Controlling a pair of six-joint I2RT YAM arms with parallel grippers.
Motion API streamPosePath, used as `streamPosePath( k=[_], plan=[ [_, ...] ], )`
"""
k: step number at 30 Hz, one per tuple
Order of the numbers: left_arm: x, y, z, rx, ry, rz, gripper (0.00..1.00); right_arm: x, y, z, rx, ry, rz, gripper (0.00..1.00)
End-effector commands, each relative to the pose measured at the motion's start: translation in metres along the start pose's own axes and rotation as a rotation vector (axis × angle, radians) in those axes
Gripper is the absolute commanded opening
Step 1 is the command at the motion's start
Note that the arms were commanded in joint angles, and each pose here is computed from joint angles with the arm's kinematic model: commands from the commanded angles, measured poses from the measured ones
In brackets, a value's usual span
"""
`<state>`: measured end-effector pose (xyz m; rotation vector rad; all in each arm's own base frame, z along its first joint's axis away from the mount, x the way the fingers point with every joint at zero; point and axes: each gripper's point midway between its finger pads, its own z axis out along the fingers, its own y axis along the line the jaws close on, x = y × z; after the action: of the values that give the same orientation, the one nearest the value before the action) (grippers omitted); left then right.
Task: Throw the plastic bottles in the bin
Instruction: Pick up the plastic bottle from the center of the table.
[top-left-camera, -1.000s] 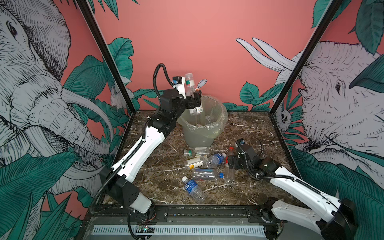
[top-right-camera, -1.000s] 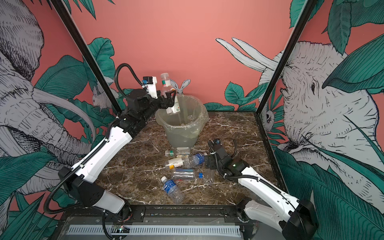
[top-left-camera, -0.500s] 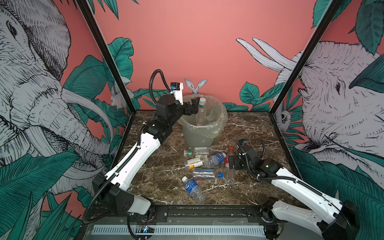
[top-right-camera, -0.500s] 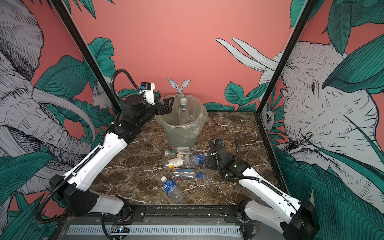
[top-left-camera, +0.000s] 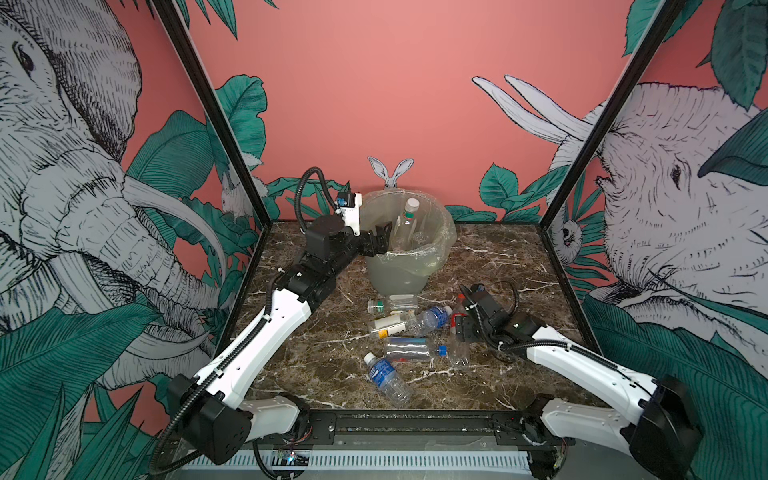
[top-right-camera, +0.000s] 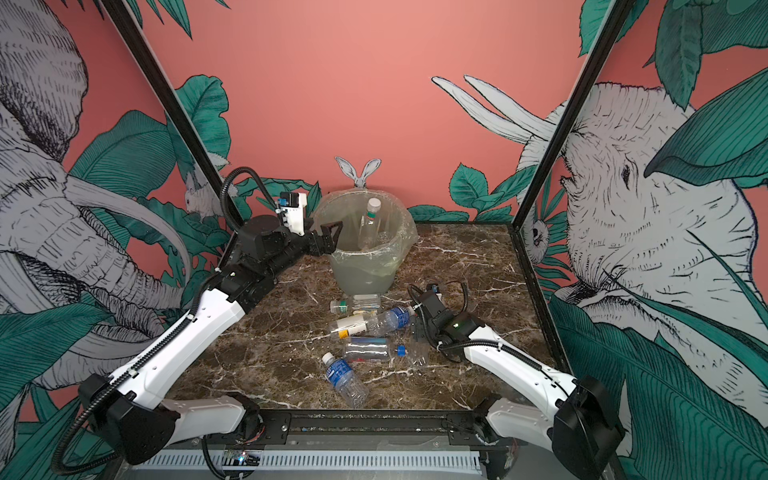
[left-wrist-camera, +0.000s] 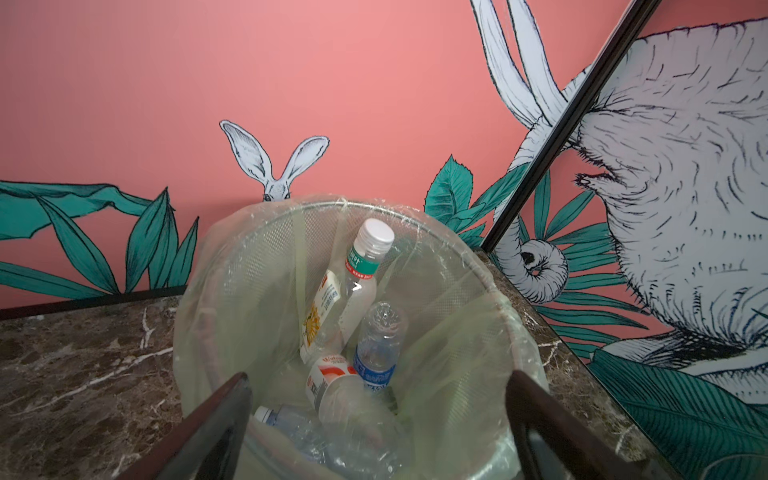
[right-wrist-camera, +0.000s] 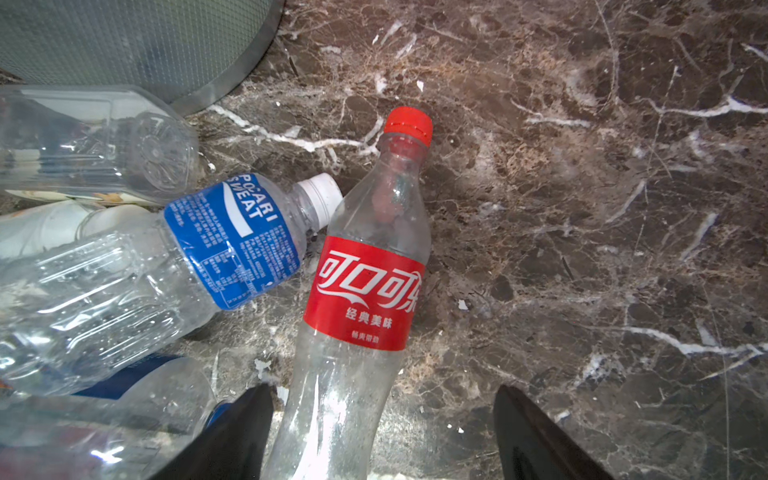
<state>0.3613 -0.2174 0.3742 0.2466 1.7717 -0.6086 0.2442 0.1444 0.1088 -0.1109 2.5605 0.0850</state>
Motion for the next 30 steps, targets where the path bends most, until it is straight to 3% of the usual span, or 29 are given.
streamPosePath(
  k=[1, 20, 30],
  plan=[
    [0.002, -0.004, -0.020, 0.028, -0.021, -0.012, 0.96, 0.007, 0.002, 0.009, 0.002, 0.029, 0.018, 0.85],
    [0.085, 0.017, -0.072, -0.009, 0.144, 0.024, 0.95, 0.017, 0.008, 0.039, 0.009, 0.109, 0.016, 0.86],
    [0.147, 0.028, -0.082, -0.016, 0.268, -0.030, 0.95, 0.025, -0.001, 0.053, 0.035, 0.143, 0.040, 0.81]
  ],
)
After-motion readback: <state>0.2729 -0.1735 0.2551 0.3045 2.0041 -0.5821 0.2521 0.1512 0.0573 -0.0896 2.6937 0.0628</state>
